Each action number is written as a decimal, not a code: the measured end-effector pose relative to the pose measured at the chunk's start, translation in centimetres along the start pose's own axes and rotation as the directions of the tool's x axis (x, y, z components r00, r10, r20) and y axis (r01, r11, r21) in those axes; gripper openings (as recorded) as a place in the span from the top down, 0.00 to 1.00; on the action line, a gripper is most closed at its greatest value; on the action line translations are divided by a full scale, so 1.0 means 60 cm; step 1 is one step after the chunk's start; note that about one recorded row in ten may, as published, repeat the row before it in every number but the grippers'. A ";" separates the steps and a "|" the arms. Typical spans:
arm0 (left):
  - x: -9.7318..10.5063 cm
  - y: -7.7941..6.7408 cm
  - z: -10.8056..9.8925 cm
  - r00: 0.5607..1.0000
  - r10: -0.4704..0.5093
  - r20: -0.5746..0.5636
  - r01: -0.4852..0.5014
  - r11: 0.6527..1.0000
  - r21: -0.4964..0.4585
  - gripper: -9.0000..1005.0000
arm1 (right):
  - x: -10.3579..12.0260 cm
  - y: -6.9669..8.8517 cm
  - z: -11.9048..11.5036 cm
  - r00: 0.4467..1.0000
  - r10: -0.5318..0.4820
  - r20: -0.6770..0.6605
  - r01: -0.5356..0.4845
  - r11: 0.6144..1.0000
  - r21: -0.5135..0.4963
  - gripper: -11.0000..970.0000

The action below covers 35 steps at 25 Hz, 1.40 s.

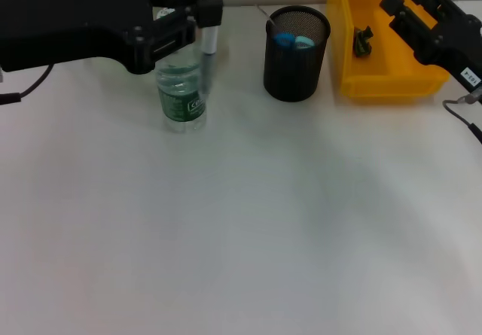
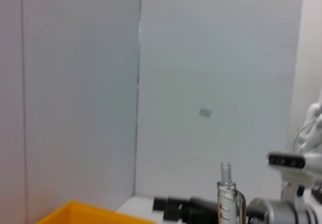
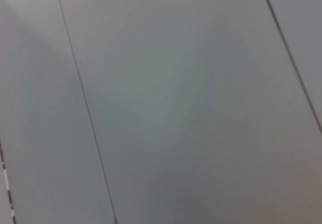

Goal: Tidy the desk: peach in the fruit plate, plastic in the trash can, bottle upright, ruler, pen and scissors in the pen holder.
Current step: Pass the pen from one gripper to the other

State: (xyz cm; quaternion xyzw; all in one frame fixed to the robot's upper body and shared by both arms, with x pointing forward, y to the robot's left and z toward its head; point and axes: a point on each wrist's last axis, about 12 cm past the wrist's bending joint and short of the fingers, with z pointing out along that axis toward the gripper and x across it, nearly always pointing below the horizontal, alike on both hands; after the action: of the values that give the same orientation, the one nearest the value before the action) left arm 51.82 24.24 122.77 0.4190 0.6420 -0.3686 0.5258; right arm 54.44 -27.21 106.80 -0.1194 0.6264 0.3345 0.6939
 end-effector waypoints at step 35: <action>0.107 0.018 0.067 0.981 -0.095 0.170 0.050 0.966 0.255 0.81 | -0.054 0.083 0.012 0.970 -0.136 -0.201 -0.027 0.764 -0.645 0.37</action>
State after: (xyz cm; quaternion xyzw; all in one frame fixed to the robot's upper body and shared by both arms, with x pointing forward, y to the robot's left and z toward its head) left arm 53.70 21.96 115.69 0.4229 0.5550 -0.5021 0.5109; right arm 51.97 -24.10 111.26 -0.4068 0.5479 0.4917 0.5408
